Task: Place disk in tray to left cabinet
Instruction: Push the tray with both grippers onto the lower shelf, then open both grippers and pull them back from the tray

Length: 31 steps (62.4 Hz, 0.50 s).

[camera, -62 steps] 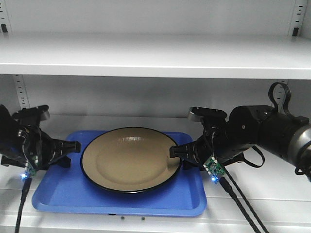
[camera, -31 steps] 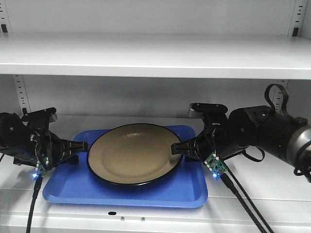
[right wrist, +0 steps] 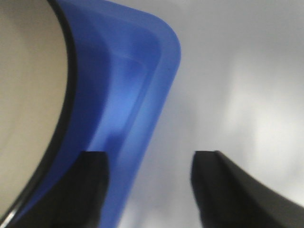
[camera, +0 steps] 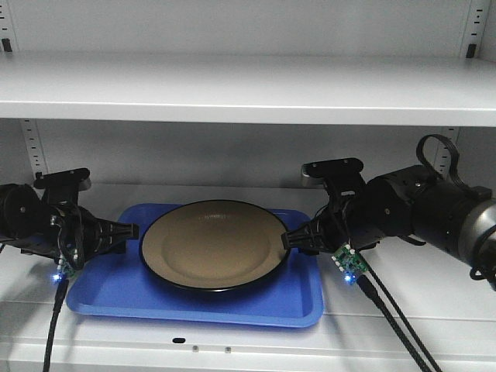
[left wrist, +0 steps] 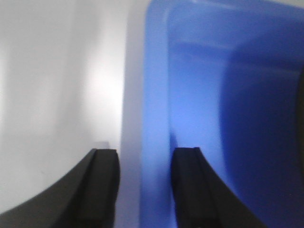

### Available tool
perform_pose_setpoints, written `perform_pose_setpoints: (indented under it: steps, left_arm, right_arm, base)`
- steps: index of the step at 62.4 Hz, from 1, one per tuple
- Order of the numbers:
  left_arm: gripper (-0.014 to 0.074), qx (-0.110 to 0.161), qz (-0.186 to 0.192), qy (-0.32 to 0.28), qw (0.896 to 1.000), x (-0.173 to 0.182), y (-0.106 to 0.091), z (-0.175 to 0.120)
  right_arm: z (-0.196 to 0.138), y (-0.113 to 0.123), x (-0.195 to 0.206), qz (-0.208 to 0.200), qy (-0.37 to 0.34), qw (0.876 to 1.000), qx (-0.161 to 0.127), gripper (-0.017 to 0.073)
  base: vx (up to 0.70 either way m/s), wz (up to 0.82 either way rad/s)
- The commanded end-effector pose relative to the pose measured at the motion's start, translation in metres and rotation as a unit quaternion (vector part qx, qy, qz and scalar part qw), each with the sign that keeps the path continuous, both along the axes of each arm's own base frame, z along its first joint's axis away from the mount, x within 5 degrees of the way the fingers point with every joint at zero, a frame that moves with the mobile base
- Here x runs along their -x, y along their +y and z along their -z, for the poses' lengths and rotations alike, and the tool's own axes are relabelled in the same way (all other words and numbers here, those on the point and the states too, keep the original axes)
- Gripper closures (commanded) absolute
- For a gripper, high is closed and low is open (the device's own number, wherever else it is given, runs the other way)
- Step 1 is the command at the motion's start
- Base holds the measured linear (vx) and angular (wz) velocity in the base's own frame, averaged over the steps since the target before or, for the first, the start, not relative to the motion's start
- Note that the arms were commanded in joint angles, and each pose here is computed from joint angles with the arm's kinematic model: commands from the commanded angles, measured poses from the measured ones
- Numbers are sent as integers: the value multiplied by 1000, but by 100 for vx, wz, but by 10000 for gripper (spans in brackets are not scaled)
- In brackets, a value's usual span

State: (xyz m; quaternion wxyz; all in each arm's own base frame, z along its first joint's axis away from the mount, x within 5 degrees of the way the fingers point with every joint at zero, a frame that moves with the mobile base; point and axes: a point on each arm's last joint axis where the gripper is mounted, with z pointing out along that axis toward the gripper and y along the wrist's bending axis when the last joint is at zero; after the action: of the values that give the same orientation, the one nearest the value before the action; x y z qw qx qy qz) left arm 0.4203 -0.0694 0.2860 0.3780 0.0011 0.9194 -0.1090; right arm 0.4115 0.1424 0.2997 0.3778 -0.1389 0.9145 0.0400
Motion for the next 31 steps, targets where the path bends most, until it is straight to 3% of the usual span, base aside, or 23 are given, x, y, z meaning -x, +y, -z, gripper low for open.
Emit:
perform_pose_setpoints:
  steps: [1, 12, 22, 31]
  left_arm:
    - [182, 9, -12, -98, 995, 4, 5, -45]
    - [181, 11, -14, -133, 991, 11, 7, -65]
    - [190, 9, -8, -125, 992, 22, 8, -75]
    - [296, 7, 0, -104, 995, 38, 8, -86]
  right_arm:
    - [-42, -7, 7, -4, -71, 997, -6, 74]
    - [-52, -10, 13, -3, -78, 997, -7, 76]
    - [-65, -13, 22, -1, -81, 997, -9, 90]
    - [-73, -18, 34, 8, -59, 998, -8, 229]
  base:
    - [0, 0]
    - [0, 0]
    - [0, 0]
    - [0, 0]
